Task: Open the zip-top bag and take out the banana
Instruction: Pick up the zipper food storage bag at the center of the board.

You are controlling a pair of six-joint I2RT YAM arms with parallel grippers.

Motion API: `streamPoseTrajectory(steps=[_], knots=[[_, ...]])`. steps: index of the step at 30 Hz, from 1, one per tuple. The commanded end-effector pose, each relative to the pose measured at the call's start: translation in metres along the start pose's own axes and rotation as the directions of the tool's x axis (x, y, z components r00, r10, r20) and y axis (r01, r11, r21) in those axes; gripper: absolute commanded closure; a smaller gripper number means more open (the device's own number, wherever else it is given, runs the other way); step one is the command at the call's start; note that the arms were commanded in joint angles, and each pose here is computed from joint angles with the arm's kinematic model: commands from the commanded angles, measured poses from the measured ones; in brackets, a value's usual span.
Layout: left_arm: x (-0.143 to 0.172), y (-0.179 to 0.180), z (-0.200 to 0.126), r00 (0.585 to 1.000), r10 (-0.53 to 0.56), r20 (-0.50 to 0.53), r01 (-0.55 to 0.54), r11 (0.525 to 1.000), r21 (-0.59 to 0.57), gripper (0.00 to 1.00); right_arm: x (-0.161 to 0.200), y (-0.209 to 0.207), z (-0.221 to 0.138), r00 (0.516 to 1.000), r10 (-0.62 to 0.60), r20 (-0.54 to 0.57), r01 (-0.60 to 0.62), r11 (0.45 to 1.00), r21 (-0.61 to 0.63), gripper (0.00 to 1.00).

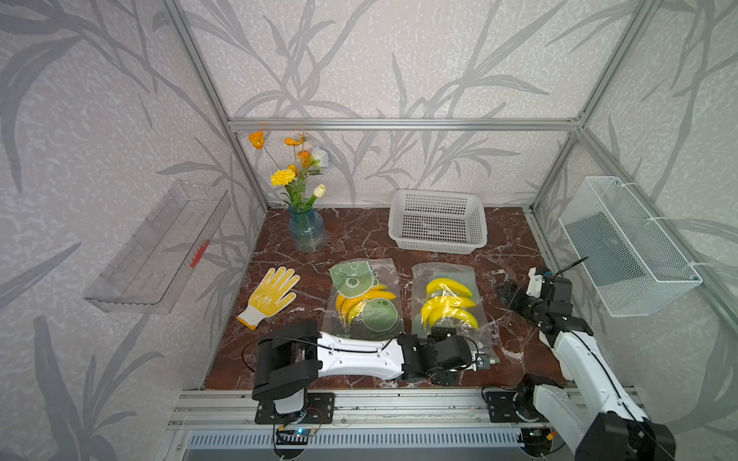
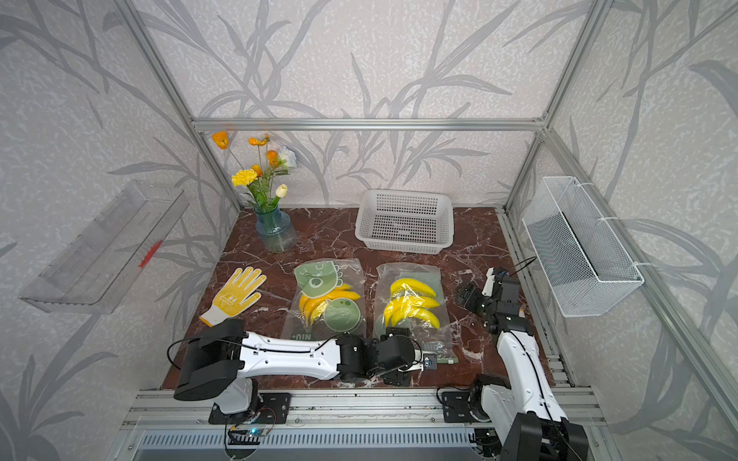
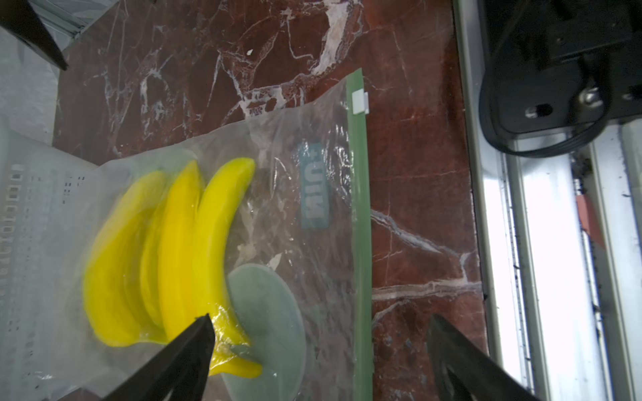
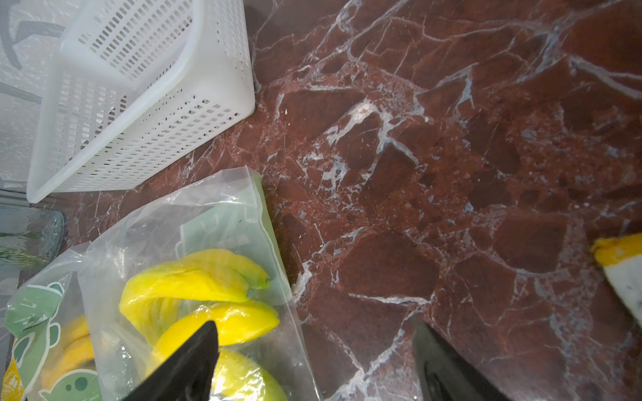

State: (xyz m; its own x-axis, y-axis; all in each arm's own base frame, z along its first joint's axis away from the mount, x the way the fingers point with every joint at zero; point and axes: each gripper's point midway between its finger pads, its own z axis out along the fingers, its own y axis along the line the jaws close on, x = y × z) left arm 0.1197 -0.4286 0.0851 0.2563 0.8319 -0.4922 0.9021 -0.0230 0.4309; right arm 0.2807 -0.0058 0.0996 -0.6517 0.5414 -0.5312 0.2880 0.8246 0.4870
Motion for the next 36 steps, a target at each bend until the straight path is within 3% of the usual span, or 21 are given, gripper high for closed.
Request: streamPoseTrajectory(steps=[1,4,12,17,23,36], knots=[[-0.018,-0.012,0.005,0.998,0.043,0.053,-0.046,0.997,0.067,0.14,-0.004,0.005,0.002,0.999,0.039,-0.024,-0.04,0.999,-0.034,0.15],[-0.022,-0.016,0.011,0.997,0.067,0.049,-0.071,0.995,0.076,0.2,-0.001,0.003,0.005,0.997,0.049,-0.058,-0.051,0.998,-0.029,0.17],[-0.029,-0.036,0.021,0.994,0.078,0.079,-0.089,0.985,0.147,0.24,0.009,-0.002,0.012,0.993,0.078,-0.086,-0.081,0.996,-0.031,0.2],[-0.02,-0.03,0.035,0.997,0.056,0.049,-0.06,0.995,0.076,0.37,0.011,0.0,0.01,0.993,0.067,-0.096,-0.071,0.997,-0.04,0.2],[-0.006,-0.018,0.05,1.0,0.03,0.003,-0.03,0.999,-0.026,0.44,0.011,0.004,0.009,0.992,0.064,-0.105,-0.07,0.996,-0.06,0.2],[0.015,-0.016,0.058,0.999,0.029,-0.04,-0.031,0.999,-0.035,0.56,0.013,0.005,0.01,0.992,0.06,-0.11,-0.067,0.996,-0.064,0.19]])
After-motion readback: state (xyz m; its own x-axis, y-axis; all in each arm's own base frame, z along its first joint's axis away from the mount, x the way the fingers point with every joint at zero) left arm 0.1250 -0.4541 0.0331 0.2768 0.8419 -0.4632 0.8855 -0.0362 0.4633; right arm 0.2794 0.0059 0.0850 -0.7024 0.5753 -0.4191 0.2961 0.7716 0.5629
